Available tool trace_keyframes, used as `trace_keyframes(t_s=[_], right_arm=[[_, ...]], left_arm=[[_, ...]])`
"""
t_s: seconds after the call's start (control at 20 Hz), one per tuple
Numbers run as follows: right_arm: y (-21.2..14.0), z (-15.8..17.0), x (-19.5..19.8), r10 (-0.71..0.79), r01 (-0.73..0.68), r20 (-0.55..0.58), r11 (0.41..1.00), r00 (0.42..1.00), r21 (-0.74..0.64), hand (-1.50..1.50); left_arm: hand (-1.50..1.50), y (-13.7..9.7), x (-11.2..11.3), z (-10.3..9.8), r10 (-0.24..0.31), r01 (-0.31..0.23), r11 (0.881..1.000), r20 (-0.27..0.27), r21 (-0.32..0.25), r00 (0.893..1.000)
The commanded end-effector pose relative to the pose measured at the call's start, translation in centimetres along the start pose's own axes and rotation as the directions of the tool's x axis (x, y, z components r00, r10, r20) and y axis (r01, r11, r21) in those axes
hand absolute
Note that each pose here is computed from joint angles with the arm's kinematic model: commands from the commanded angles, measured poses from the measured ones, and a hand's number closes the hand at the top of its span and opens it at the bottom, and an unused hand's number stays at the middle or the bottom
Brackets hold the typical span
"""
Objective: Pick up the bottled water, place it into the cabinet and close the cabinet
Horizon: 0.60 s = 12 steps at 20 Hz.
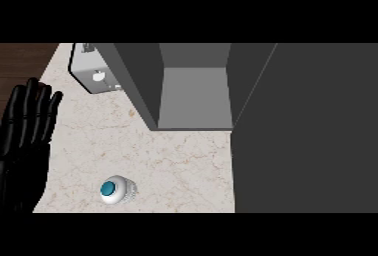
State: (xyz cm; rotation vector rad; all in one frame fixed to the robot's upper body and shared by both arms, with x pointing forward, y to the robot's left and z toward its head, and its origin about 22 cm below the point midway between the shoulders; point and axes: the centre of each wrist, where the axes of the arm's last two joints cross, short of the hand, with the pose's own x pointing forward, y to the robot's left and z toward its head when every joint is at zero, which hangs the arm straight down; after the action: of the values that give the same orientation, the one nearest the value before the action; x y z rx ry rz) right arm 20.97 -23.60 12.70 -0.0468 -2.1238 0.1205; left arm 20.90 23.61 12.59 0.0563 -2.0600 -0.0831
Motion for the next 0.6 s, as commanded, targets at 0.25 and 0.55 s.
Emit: trace_keyframes(t_s=[0.25, 0.55], right_arm=[[0.0, 4.5, 2.7, 0.023, -0.024, -0.051, 1.000, 0.998, -0.015, -1.50], [1.8, 5.2, 4.4, -0.153, 0.178, -0.160, 0.973, 0.975, 0.150, -1.50]], left_arm=[[-1.50, 1.6, 3.8, 6.3, 0.011, -0.004, 0.980, 0.035, -0.200, 0.999], [-1.50, -0.2, 6.2, 8.2, 0.342, -0.364, 0.926, -0.188, -0.102, 0.921]])
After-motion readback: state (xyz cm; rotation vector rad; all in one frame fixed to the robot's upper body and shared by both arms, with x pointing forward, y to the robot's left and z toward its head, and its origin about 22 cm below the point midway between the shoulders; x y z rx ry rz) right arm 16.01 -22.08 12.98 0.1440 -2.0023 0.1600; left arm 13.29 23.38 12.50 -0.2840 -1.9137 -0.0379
